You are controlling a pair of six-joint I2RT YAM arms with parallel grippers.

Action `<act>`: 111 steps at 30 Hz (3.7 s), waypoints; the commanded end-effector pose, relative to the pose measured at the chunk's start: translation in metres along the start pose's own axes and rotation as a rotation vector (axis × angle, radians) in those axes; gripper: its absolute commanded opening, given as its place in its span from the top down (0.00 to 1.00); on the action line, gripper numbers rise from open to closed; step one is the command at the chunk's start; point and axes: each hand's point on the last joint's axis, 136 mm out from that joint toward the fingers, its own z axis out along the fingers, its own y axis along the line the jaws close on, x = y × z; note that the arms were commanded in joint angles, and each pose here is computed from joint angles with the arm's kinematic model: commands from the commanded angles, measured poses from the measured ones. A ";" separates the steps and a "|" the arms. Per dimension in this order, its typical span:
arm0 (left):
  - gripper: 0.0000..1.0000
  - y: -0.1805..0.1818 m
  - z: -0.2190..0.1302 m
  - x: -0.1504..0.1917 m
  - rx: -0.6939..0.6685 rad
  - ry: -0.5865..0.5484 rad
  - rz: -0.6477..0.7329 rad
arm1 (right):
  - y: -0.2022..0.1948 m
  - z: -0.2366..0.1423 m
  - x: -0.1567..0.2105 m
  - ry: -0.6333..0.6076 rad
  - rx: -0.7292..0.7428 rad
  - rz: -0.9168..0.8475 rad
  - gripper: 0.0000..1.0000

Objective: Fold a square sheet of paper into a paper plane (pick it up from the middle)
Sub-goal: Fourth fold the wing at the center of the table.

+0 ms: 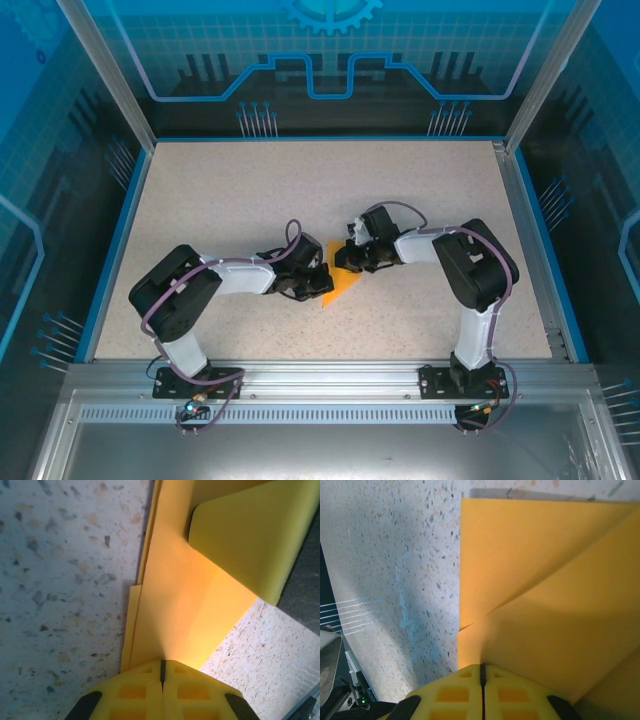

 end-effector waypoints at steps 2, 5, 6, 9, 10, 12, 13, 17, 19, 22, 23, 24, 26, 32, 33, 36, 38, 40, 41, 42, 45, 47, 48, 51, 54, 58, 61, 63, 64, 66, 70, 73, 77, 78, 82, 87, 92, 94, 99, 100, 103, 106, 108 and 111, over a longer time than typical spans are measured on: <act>1.00 0.100 0.003 0.042 -0.336 0.114 -0.058 | -0.038 -0.009 -0.041 -0.112 0.105 0.012 0.92; 1.00 0.101 0.003 0.043 -0.341 0.119 -0.057 | -0.038 -0.013 -0.048 -0.118 0.085 0.024 0.92; 1.00 0.102 0.003 0.044 -0.344 0.121 -0.058 | -0.036 -0.014 -0.051 -0.122 0.076 0.021 0.91; 1.00 0.103 0.002 0.044 -0.342 0.120 -0.057 | -0.040 -0.017 -0.058 -0.127 0.095 0.018 0.91; 1.00 0.103 0.002 0.045 -0.344 0.120 -0.056 | -0.042 -0.018 -0.061 -0.125 0.100 0.018 0.91; 1.00 0.104 0.001 0.045 -0.346 0.122 -0.053 | -0.047 -0.018 -0.066 -0.127 0.109 0.025 0.91; 1.00 0.104 0.001 0.046 -0.347 0.124 -0.049 | -0.050 -0.019 -0.069 -0.130 0.108 0.029 0.91; 1.00 0.105 0.000 0.046 -0.347 0.122 -0.046 | -0.059 -0.023 -0.078 -0.143 0.101 0.056 0.90; 1.00 0.105 0.000 0.046 -0.345 0.121 -0.046 | -0.060 -0.026 -0.084 -0.152 0.099 0.059 0.90; 1.00 0.104 0.000 0.046 -0.343 0.123 -0.039 | -0.063 -0.028 -0.088 -0.160 0.110 0.067 0.90; 1.00 0.104 0.000 0.046 -0.343 0.124 -0.035 | -0.065 -0.028 -0.090 -0.164 0.112 0.070 0.90; 1.00 0.105 -0.001 0.046 -0.344 0.124 -0.033 | -0.066 -0.029 -0.091 -0.165 0.110 0.073 0.90; 1.00 0.105 -0.002 0.047 -0.343 0.123 -0.030 | -0.065 -0.032 -0.094 -0.173 0.103 0.076 0.90; 1.00 0.106 -0.006 0.048 -0.344 0.125 0.002 | -0.037 -0.051 -0.105 -0.194 0.052 0.022 0.89; 1.00 0.105 -0.008 0.048 -0.341 0.124 0.013 | -0.031 -0.057 -0.105 -0.202 0.045 0.011 0.88; 1.00 0.102 -0.010 0.047 -0.330 0.124 0.035 | -0.012 -0.074 -0.103 -0.232 0.027 -0.026 0.88; 1.00 0.100 -0.012 0.045 -0.332 0.123 0.043 | 0.001 -0.078 -0.095 -0.234 0.001 -0.047 0.88; 1.00 0.097 -0.012 0.043 -0.331 0.121 0.050 | 0.013 -0.076 -0.081 -0.226 -0.015 -0.067 0.88; 1.00 0.096 -0.011 0.043 -0.329 0.121 0.051 | 0.017 -0.072 -0.074 -0.218 -0.020 -0.069 0.88; 1.00 0.095 -0.011 0.042 -0.326 0.121 0.049 | 0.021 -0.067 -0.065 -0.205 -0.028 -0.071 0.89; 1.00 0.092 -0.010 0.041 -0.318 0.119 0.044 | 0.023 -0.048 -0.040 -0.166 -0.026 -0.067 0.91; 1.00 0.092 -0.009 0.041 -0.316 0.120 0.042 | 0.024 -0.037 -0.028 -0.144 -0.027 -0.069 0.92; 1.00 0.091 -0.009 0.041 -0.315 0.121 0.042 | 0.024 -0.030 -0.021 -0.130 -0.025 -0.071 0.92; 1.00 0.091 -0.009 0.041 -0.314 0.123 0.041 | 0.017 -0.015 -0.009 -0.095 -0.004 -0.067 0.94; 1.00 0.090 -0.008 0.041 -0.314 0.125 0.042 | -0.002 -0.006 -0.004 -0.078 0.040 -0.045 0.95; 1.00 0.091 -0.009 0.041 -0.316 0.124 0.043 | -0.024 -0.004 -0.009 -0.094 0.083 -0.021 0.95; 1.00 0.093 -0.010 0.042 -0.317 0.122 0.041 | -0.046 -0.008 -0.008 -0.105 0.094 0.019 0.95; 1.00 0.093 -0.010 0.042 -0.319 0.123 0.043 | -0.052 -0.014 -0.016 -0.128 0.095 0.030 0.94; 1.00 0.094 -0.010 0.043 -0.323 0.125 0.042 | -0.052 -0.018 -0.021 -0.140 0.089 0.032 0.94; 1.00 0.095 -0.010 0.043 -0.325 0.126 0.044 | -0.055 -0.023 -0.030 -0.161 0.100 0.032 0.94; 1.00 0.095 -0.010 0.043 -0.322 0.127 0.044 | -0.057 -0.031 -0.051 -0.185 0.113 0.031 0.94; 1.00 0.096 -0.010 0.044 -0.321 0.127 0.044 | -0.063 -0.033 -0.060 -0.197 0.127 0.042 0.94; 1.00 0.096 -0.010 0.044 -0.320 0.127 0.045 | -0.060 -0.040 -0.074 -0.216 0.103 0.053 0.93; 1.00 0.096 -0.010 0.044 -0.320 0.126 0.044 | -0.058 -0.041 -0.076 -0.217 0.100 0.049 0.93; 1.00 0.094 -0.010 0.044 -0.317 0.127 0.044 | -0.046 -0.050 -0.085 -0.231 0.087 0.025 0.93; 1.00 0.092 -0.010 0.043 -0.312 0.127 0.046 | -0.022 -0.064 -0.086 -0.242 0.048 -0.012 0.91; 1.00 0.089 -0.009 0.042 -0.307 0.129 0.047 | 0.002 -0.072 -0.072 -0.247 0.016 -0.057 0.90; 1.00 0.089 -0.009 0.042 -0.305 0.127 0.045 | 0.010 -0.070 -0.063 -0.233 0.000 -0.069 0.91; 1.00 0.086 -0.009 0.040 -0.299 0.125 0.046 | 0.021 -0.062 -0.040 -0.182 -0.014 -0.080 0.92; 1.00 0.085 -0.009 0.040 -0.297 0.124 0.046 | 0.023 -0.060 -0.036 -0.174 -0.017 -0.084 0.92; 1.00 0.083 -0.010 0.039 -0.293 0.120 0.050 | 0.029 -0.053 -0.024 -0.141 -0.033 -0.089 0.93; 1.00 0.083 -0.011 0.039 -0.293 0.121 0.049 | 0.032 -0.048 -0.015 -0.121 -0.028 -0.085 0.94; 1.00 0.082 -0.011 0.038 -0.290 0.119 0.052 | 0.032 -0.044 -0.011 -0.116 -0.020 -0.084 0.95; 1.00 0.083 -0.010 0.039 -0.292 0.121 0.051 | 0.034 -0.038 -0.006 -0.103 -0.020 -0.084 0.96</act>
